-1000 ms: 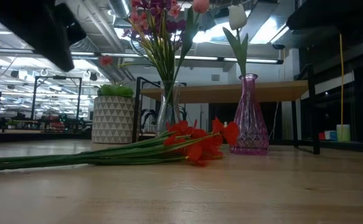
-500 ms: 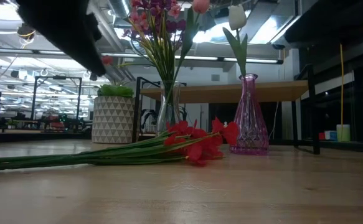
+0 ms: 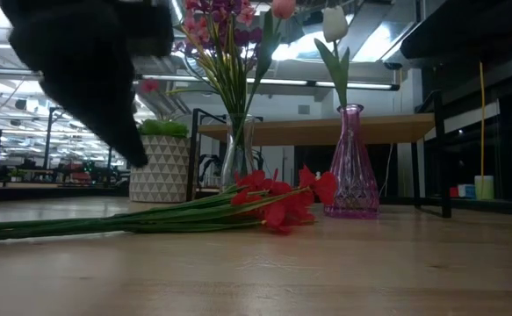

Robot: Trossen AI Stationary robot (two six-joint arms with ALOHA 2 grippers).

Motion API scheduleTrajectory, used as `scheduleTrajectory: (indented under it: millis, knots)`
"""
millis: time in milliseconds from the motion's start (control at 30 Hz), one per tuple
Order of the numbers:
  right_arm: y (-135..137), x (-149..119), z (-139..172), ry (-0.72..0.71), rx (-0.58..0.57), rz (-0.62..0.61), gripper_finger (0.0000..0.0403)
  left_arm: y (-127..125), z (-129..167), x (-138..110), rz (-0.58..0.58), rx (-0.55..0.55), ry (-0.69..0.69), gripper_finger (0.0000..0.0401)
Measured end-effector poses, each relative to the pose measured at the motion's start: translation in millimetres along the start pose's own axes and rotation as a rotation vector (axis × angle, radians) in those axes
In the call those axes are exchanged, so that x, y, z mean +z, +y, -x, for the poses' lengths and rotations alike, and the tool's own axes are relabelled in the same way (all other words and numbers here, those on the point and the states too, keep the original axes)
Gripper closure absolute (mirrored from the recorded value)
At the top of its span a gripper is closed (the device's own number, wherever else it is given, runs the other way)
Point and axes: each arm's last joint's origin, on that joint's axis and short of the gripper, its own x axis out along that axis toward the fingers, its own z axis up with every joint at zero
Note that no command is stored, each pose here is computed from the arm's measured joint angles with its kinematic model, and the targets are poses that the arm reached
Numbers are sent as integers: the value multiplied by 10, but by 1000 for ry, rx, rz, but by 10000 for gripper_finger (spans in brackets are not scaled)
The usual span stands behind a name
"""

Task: Pick and place flowers into a vace then onto a shelf
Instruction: Put the orange tulip into the purple vase

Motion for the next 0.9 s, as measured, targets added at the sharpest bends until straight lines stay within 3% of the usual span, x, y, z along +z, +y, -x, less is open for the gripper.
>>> scheduleTrajectory:
  millis: [333,900]
  knots:
    - [-1,1,-1,0,0,-1,384,-36,-339,-94,39,-6,112,243]
    - [-1,1,0,0,0,-1,384,-37,-300,-56,40,-7,70,240]
